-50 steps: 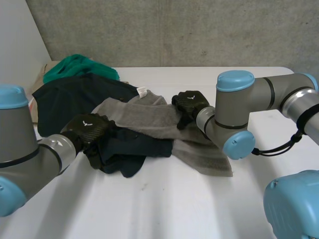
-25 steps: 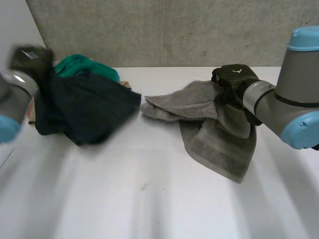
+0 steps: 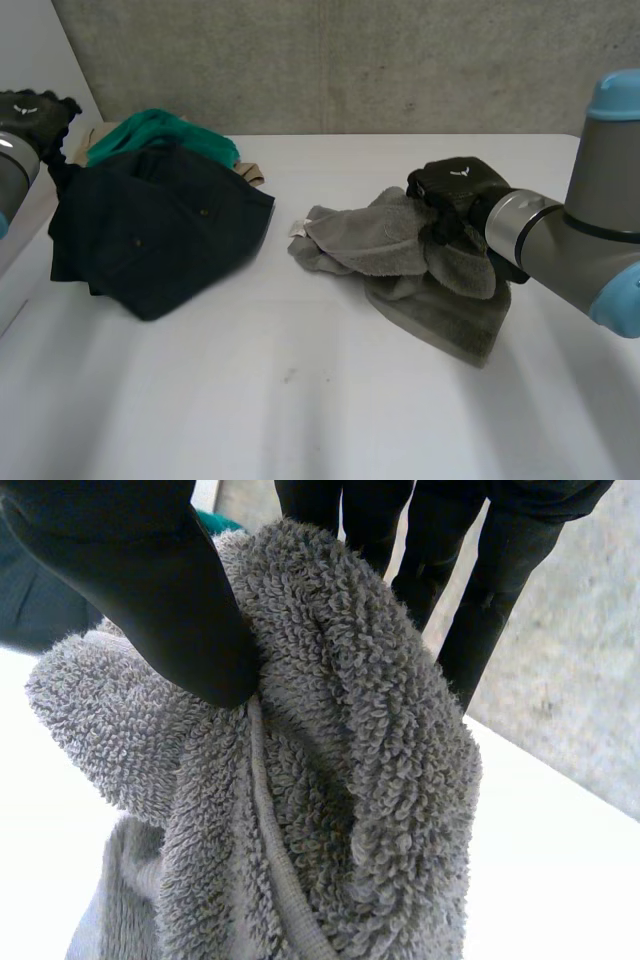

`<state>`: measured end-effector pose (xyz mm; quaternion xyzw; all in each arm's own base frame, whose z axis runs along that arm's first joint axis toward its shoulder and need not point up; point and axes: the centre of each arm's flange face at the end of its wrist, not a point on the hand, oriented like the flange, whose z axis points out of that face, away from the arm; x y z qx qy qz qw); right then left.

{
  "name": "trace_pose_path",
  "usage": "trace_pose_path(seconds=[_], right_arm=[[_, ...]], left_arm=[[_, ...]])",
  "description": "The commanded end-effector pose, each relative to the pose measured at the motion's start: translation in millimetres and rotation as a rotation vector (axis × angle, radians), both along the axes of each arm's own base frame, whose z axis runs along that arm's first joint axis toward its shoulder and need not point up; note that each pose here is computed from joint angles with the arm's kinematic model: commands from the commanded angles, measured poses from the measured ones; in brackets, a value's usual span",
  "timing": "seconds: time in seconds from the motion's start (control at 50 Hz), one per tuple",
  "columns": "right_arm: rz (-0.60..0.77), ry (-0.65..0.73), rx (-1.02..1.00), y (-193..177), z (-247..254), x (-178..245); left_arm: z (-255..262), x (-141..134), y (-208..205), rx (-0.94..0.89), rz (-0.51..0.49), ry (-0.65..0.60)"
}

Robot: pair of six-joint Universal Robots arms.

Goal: Fold the laundry.

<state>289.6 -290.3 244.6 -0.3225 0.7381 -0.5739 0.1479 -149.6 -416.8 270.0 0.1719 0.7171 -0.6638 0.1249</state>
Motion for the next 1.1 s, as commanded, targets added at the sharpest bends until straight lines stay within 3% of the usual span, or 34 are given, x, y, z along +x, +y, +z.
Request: trace_pose_path(seconds=[0.02, 0.12, 0.3, 0.42, 0.52, 0.66, 0.82, 0.94, 1.1], right_arm=[[0.044, 0.008, -0.092, 18.8, 36.1, 0.1], [0.043, -0.012, -0.182, 32.6, 71.1, -7.2], [0.085, -0.039, -0.223, 61.4, 100.3, -9.6], [0.085, -0.046, -0.229, 65.2, 105.7, -12.4], [0.09, -0.044, -0.197, 71.9, 102.0, -14.9], [0.045, -0.044, -0.209, 60.2, 100.2, -23.8], [-0.004, 0.002, -0.171, 28.9, 77.5, -33.5], [0.008, 0.09, -0.186, -2.8, 45.9, -32.0], [0.183, 0.244, -0.165, -7.9, -29.3, -8.5]], left_arm=[[33.1, -39.9, 55.2, -0.057, -0.161, 0.087], [17.6, -88.1, 95.1, 0.004, -0.373, 0.152], [-52.7, -162.5, 136.7, 0.218, -0.607, 0.17], [-82.9, -188.7, 154.4, 0.341, -0.661, 0.188], [-96.2, -209.5, 160.8, 0.409, -0.671, 0.273], [-93.4, -218.3, 165.9, 0.494, -0.641, 0.429], [-47.4, -188.6, 143.5, 0.323, -0.464, 0.431], [-20.4, -183.4, 166.2, 0.278, -0.57, 0.341], [-55.0, -203.2, 203.2, 0.382, -0.698, 0.243]])
